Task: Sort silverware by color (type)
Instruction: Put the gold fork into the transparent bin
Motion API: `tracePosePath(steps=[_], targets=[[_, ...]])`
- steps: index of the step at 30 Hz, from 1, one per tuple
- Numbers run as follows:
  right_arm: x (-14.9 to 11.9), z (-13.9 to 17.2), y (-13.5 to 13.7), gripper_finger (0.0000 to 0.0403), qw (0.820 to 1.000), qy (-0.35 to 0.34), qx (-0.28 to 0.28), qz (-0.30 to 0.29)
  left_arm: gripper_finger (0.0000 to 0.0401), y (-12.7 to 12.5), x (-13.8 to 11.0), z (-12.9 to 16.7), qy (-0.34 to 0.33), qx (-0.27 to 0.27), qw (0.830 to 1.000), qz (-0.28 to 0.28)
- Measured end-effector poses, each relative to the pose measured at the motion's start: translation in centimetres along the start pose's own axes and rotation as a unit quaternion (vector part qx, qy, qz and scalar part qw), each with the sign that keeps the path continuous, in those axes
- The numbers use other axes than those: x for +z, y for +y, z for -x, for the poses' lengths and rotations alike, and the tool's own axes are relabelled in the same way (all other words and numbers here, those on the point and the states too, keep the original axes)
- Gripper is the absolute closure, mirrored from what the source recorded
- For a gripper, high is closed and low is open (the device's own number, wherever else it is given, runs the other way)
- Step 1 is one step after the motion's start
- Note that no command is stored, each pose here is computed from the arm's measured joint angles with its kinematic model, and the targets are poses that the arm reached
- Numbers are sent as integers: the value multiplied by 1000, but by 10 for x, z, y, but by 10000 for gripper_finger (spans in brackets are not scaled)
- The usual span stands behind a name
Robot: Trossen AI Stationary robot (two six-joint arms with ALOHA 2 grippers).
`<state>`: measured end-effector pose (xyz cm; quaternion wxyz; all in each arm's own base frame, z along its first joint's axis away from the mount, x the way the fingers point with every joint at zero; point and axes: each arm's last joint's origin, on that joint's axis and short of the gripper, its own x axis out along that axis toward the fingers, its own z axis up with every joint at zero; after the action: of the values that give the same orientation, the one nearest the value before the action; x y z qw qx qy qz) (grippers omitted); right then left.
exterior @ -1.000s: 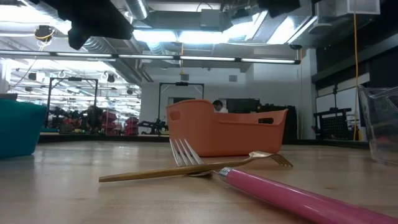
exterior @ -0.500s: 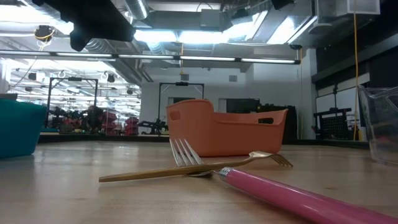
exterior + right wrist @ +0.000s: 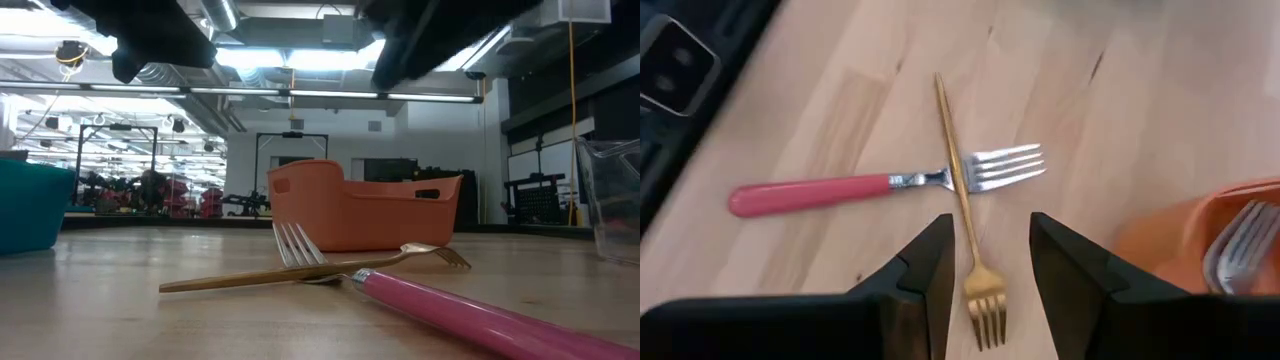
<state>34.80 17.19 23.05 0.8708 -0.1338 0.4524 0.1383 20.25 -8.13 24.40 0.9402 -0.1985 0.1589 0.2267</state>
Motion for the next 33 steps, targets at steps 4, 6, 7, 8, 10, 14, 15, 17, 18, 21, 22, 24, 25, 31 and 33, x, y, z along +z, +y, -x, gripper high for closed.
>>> tracePosePath(steps=[4, 6, 7, 8, 10, 14, 15, 17, 18, 21, 22, 24, 25, 31, 33], targets=[[-5, -20, -7, 279, 999, 27, 25, -10, 331, 0, 0, 0, 0, 1, 1000, -1], [-8, -28, -10, 279, 999, 40, 27, -14, 331, 0, 0, 0, 0, 0, 1000, -1], [-9, -31, -11, 279, 999, 43, 27, -15, 331, 0, 0, 0, 0, 0, 1000, -1], [-10, -34, -12, 279, 998, 47, 27, -16, 331, 0, 0, 0, 0, 1, 1000, -1], [-12, -40, -12, 279, 998, 50, 28, -16, 331, 0, 0, 0, 0, 0, 1000, -1], [-16, -51, -11, 279, 997, 65, 28, -15, 331, 0, 0, 0, 0, 0, 1000, -1], [-17, -53, -11, 279, 997, 69, 28, -14, 331, 0, 0, 0, 0, 1, 1000, -1], [-18, -58, -10, 279, 997, 73, 32, -14, 331, 0, 0, 0, 0, 0, 1000, -1], [-19, -59, -10, 279, 997, 74, 33, -14, 332, 0, 0, 0, 0, 0, 1000, -1], [-19, -59, -10, 279, 997, 73, 33, -14, 331, 0, 0, 0, 0, 0, 1000, -1], [-19, -59, -10, 279, 997, 72, 33, -14, 332, 0, 0, 0, 0, 0, 1000, -1], [-19, -59, -10, 279, 997, 73, 27, -14, 331, 0, 0, 0, 0, 0, 1000, -1], [-19, -59, -10, 279, 997, 74, 25, -13, 332, 0, 0, 0, 0, 0, 1000, -1], [-22, -66, -10, 279, 996, 81, 24, -13, 332, 0, 0, 0, 0, 0, 1000, -1], [-22, -73, -9, 279, 996, 79, 28, -13, 332, 0, 0, 0, 0, 0, 1000, -1]])
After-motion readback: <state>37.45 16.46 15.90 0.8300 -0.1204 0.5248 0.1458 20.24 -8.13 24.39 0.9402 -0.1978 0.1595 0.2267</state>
